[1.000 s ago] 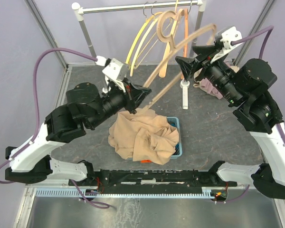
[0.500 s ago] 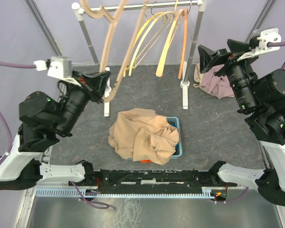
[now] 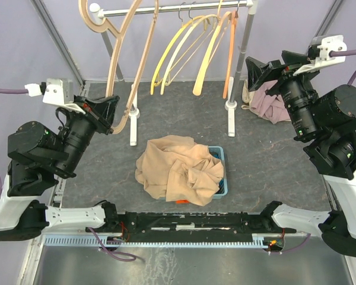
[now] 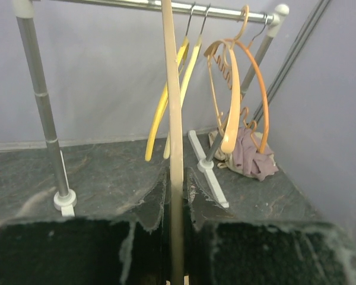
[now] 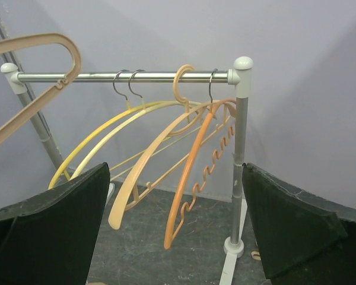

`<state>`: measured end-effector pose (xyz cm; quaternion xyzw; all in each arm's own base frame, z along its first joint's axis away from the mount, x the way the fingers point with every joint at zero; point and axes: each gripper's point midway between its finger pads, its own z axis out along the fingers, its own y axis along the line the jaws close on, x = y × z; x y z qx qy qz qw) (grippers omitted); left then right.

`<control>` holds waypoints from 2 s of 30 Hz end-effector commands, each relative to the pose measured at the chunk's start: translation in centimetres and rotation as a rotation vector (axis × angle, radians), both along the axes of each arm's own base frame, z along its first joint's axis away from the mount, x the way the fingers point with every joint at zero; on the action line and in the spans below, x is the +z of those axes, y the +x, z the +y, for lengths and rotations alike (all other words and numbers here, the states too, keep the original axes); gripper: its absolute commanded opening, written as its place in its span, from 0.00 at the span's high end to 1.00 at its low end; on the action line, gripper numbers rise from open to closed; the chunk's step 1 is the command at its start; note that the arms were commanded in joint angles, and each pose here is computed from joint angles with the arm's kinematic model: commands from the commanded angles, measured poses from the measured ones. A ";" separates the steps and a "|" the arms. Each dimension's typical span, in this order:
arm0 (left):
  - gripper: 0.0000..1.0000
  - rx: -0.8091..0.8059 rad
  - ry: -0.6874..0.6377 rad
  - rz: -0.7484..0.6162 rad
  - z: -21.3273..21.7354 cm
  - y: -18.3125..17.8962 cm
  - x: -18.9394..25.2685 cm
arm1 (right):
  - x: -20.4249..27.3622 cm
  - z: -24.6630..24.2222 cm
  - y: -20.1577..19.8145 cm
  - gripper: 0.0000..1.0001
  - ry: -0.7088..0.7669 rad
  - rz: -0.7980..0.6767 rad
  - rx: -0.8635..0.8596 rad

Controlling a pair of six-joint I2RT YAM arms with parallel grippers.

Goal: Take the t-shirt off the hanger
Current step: Place the hanger on the clothesline.

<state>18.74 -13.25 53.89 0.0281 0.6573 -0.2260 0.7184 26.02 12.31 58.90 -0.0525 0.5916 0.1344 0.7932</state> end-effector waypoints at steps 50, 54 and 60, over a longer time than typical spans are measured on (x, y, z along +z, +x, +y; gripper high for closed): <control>0.97 0.163 0.269 0.223 -3.2 7.7 -11.3 | 0.1 0.3 -0.9 0.01 0.067 -0.009 0.053; 0.97 0.154 0.284 0.217 -3.5 10.3 -11.5 | 0.0 0.0 -1.3 0.01 0.067 -0.004 0.055; 0.97 0.127 0.281 0.196 -3.7 14.7 -10.8 | 0.1 -0.7 -2.0 0.01 0.068 -0.005 0.052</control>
